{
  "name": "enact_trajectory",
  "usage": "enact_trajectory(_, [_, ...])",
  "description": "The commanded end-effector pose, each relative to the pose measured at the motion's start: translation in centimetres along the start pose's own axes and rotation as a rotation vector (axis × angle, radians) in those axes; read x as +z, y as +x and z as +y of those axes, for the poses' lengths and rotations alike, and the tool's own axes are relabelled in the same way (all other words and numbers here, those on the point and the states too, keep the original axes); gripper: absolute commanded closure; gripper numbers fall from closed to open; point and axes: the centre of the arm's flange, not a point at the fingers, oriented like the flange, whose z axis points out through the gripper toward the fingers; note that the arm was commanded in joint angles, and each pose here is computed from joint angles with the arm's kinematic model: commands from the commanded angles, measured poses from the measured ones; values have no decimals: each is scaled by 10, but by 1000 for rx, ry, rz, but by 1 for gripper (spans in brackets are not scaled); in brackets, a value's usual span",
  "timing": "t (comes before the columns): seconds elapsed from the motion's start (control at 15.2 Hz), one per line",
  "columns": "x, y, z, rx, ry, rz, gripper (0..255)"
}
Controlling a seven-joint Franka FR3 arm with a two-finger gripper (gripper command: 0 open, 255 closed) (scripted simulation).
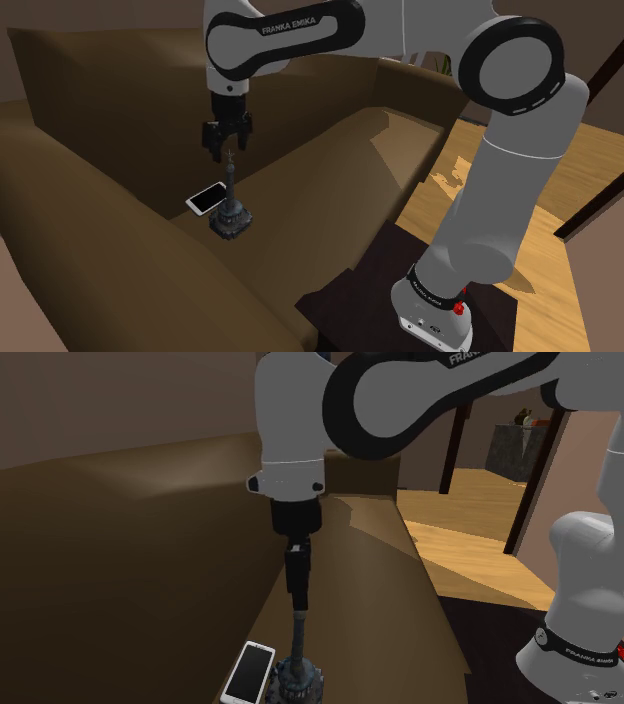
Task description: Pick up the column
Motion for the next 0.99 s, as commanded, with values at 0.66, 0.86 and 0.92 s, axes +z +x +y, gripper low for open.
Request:
enact_trajectory(0.66, [9, -1, 0, 0, 0, 0, 255])
enact_trajectory(0.86, [-2, -1, 0, 0, 0, 0, 255])
enact_trajectory(0.92, [-7, -1, -1, 0, 0, 0, 255])
